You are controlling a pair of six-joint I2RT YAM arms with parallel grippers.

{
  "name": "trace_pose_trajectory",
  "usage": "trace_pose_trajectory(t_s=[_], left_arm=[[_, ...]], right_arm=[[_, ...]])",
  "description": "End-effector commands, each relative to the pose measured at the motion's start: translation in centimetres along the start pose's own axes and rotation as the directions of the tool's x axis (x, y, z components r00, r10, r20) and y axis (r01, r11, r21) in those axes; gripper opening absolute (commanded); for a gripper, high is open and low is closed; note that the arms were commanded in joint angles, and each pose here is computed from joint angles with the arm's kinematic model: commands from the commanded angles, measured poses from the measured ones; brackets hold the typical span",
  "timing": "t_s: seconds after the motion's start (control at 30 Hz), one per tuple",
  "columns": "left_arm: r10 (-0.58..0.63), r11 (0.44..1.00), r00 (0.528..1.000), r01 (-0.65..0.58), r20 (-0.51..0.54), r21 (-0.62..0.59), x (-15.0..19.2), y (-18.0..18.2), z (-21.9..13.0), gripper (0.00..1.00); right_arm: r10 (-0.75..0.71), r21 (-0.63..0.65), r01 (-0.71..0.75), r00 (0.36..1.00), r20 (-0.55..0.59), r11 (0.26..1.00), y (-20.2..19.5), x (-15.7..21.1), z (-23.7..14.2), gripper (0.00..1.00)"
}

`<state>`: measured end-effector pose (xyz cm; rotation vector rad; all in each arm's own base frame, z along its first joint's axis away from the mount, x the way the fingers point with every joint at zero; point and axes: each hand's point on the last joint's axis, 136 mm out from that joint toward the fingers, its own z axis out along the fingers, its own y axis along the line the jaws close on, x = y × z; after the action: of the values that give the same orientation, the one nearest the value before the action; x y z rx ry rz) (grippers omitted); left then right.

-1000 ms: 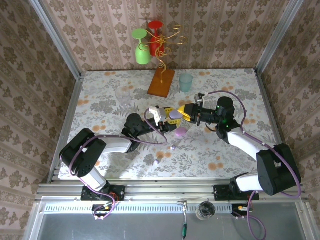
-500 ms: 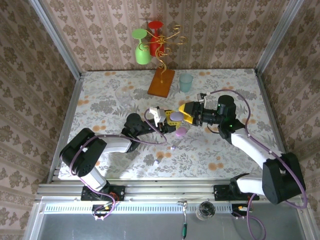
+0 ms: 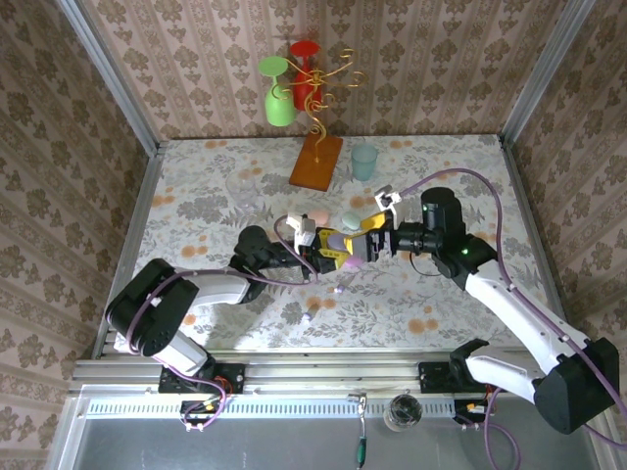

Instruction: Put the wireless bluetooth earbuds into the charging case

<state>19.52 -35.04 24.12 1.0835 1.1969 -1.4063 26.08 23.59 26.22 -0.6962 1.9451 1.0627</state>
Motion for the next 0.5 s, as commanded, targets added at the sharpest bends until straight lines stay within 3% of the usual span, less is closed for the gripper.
trace_pose_trajectory(t_s=[0.0, 0.17, 0.33, 0.47], left_arm=[[-0.019, 0.999, 1.0, 0.019, 0.024, 0.032, -1.2, -0.8, -0.2, 0.33], [-0.062, 0.998, 0.998, 0.061, 0.025, 0.032, -1.4, -0.7, -0.1, 0.31], [-0.013, 0.998, 1.0, 0.012, 0.02, 0.063, -1.4, -1.7, -0.4, 0.31], [0.018, 0.996, 1.0, -0.018, 0.005, 0.091, -0.8, -2.3, -0.6, 0.31]], right_arm=[[-0.172, 0.02, 0.173, 0.984, -0.045, 0.985, 0.4, 0.9, -0.1, 0.91], [-0.183, 0.049, 0.185, 0.982, -0.049, 0.982, -0.2, 1.0, 0.2, 0.91], [-0.157, 0.181, 0.159, 0.987, -0.028, 0.971, -2.2, 0.0, -0.1, 0.91], [-0.141, 0.203, 0.131, 0.99, 0.031, 0.97, -2.4, -1.4, -0.5, 0.9]])
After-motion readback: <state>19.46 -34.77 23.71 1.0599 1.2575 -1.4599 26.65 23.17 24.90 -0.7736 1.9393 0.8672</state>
